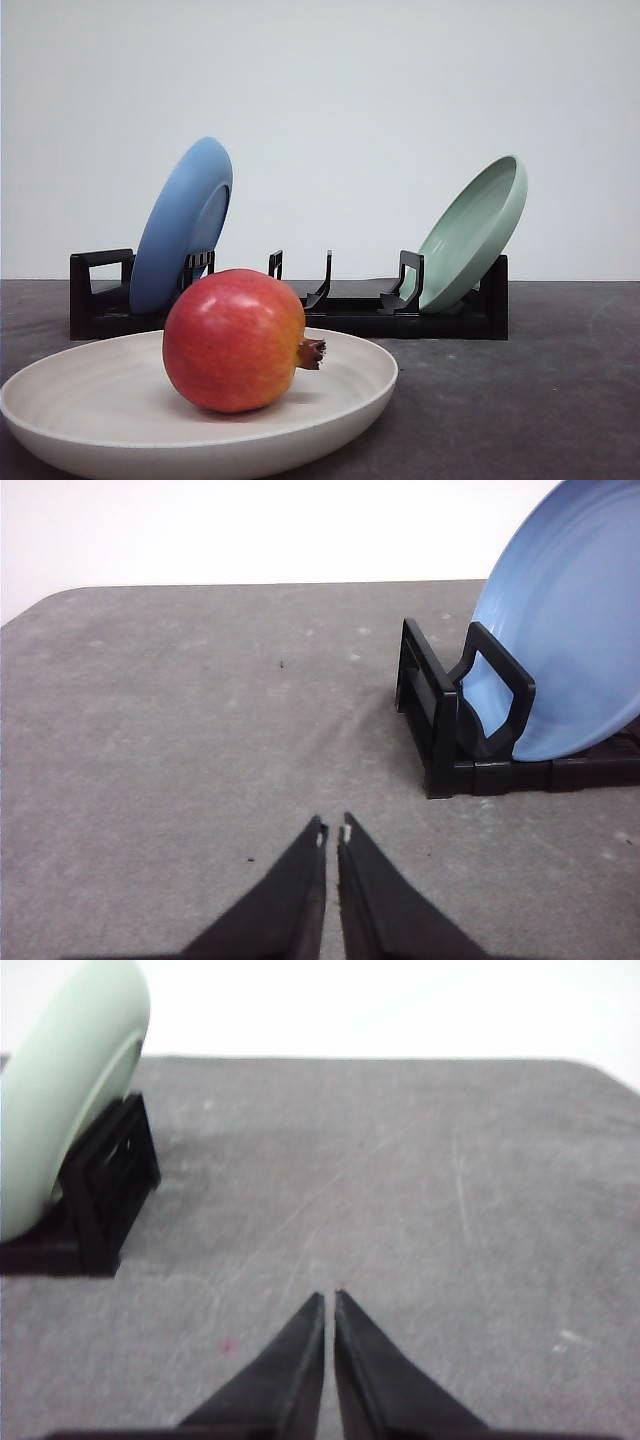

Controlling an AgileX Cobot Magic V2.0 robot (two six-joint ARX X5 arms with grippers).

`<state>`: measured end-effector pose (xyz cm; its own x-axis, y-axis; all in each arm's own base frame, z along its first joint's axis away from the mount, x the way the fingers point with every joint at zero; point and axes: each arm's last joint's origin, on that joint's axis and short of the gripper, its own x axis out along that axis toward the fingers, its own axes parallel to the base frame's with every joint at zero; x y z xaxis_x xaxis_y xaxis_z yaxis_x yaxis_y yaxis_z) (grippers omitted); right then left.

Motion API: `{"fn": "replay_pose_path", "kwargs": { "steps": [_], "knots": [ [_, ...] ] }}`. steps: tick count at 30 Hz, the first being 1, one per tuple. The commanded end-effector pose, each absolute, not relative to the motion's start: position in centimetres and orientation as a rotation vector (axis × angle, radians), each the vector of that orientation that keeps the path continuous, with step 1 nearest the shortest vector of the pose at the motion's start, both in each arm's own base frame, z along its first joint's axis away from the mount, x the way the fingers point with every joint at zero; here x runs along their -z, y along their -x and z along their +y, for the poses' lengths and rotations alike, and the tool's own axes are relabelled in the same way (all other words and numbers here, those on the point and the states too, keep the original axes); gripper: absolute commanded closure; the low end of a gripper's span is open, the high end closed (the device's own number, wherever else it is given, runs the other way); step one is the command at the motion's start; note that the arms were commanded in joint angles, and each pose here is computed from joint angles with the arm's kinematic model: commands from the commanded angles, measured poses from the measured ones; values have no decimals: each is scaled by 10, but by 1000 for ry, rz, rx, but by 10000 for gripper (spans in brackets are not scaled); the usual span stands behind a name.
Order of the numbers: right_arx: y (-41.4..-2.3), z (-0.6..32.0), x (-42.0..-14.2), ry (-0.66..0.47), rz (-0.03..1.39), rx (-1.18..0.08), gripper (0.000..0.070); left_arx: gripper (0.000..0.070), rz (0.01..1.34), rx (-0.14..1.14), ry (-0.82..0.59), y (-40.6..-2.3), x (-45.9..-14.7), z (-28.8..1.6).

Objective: Place pomegranate in white plate

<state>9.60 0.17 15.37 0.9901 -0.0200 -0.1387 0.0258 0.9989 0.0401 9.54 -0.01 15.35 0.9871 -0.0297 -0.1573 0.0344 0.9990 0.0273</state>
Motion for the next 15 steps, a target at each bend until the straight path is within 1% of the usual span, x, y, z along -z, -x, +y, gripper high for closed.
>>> {"fn": "replay_pose_path", "kwargs": {
  "steps": [1,15],
  "knots": [
    [-96,2,-153,-38,134,23,687,700,151,32,-39,-96,-152,0],
    [-96,2,-153,-38,133,24,687,700,150,32,-39,-96,-152,0]
  ]
}}
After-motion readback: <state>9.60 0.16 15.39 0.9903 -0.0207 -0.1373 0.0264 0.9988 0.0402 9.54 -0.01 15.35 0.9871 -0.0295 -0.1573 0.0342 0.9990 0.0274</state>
